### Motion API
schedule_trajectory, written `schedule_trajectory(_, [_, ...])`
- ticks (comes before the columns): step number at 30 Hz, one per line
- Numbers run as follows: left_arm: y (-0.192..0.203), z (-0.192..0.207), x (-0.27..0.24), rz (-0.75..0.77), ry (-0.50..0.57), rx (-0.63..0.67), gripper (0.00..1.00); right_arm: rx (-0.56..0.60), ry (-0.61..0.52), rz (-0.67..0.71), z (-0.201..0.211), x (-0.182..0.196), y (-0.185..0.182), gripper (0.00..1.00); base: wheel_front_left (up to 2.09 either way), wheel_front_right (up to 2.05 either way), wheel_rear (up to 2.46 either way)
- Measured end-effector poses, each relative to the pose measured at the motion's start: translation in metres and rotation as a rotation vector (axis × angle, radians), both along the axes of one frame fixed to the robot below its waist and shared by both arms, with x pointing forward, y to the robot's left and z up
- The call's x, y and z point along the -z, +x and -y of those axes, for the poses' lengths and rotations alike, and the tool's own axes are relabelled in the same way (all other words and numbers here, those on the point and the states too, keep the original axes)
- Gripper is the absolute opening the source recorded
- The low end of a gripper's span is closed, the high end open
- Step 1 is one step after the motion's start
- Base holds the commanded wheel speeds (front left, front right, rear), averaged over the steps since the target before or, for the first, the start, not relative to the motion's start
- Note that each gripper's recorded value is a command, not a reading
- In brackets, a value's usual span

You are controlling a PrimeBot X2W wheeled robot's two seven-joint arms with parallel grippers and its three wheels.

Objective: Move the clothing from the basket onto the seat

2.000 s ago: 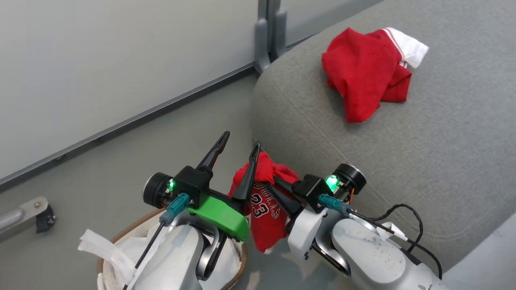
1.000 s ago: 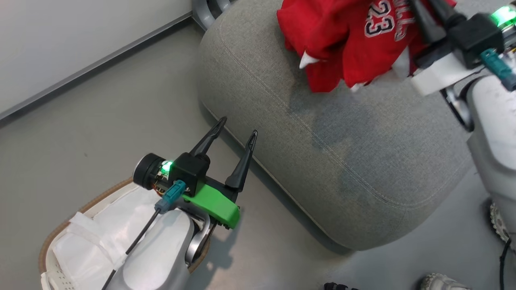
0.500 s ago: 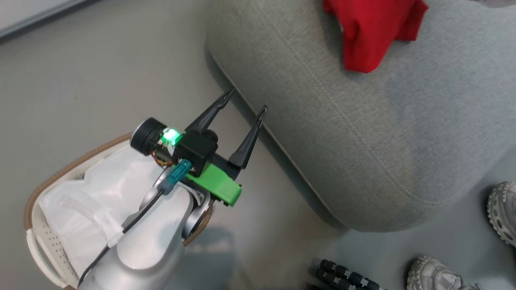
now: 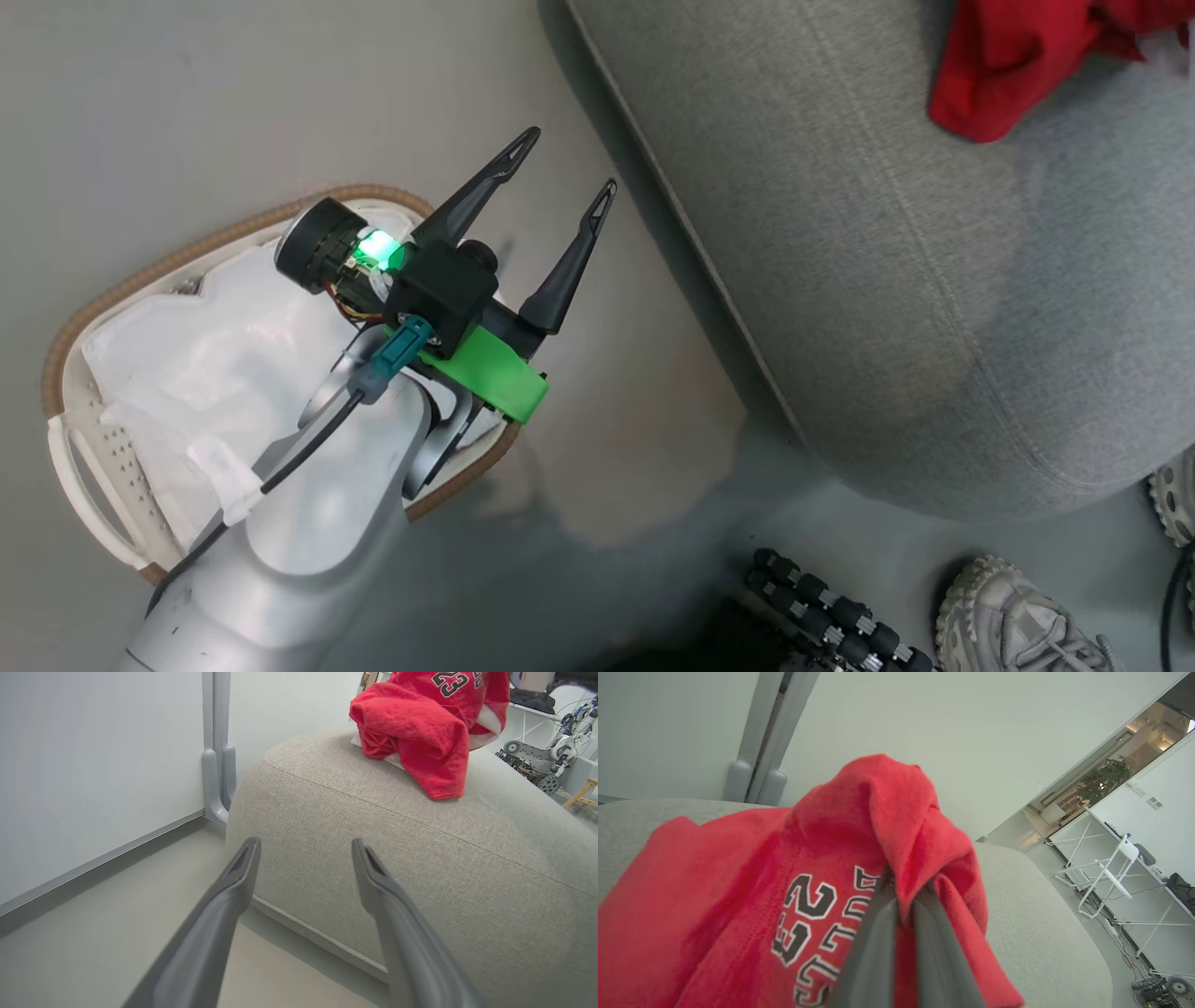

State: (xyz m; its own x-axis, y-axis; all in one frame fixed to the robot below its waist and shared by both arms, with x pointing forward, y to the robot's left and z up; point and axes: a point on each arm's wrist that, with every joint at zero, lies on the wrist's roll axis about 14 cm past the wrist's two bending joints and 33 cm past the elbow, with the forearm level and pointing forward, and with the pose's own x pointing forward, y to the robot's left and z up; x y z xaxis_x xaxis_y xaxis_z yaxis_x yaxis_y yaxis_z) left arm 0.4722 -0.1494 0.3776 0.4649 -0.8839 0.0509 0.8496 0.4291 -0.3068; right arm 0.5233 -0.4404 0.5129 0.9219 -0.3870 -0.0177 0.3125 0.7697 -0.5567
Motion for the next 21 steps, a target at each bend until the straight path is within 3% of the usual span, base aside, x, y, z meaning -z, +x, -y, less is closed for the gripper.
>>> schedule_trajectory(1, [0.001,-0.002,0.006,-0.010,0.005,-0.004,1.00,0.012,0.021,-0.010,0.000,0.011,-0.002,0.02,0.00,0.00,0.00])
schedule_trajectory(2, [0.001,-0.004,0.010,-0.018,0.009,-0.007,1.00,0.019,0.032,-0.021,0.000,0.020,-0.003,0.33,0.00,0.00,0.00])
schedule_trajectory(3, [0.001,-0.006,0.014,-0.026,0.014,-0.011,1.00,0.026,0.044,-0.033,-0.001,0.029,-0.005,0.47,0.00,0.00,0.00])
schedule_trajectory(4, [0.002,-0.008,0.017,-0.031,0.020,-0.016,1.00,0.032,0.054,-0.041,-0.001,0.036,-0.008,0.98,0.00,0.00,0.00])
schedule_trajectory(11, [0.005,-0.010,0.006,-0.018,0.018,-0.034,1.00,0.080,0.103,-0.055,0.001,0.052,-0.039,1.00,0.00,0.00,0.00])
schedule_trajectory(21, [-0.003,-0.009,-0.028,0.000,0.000,-0.061,1.00,0.045,0.100,0.005,-0.013,0.023,-0.075,1.00,0.00,0.00,0.00])
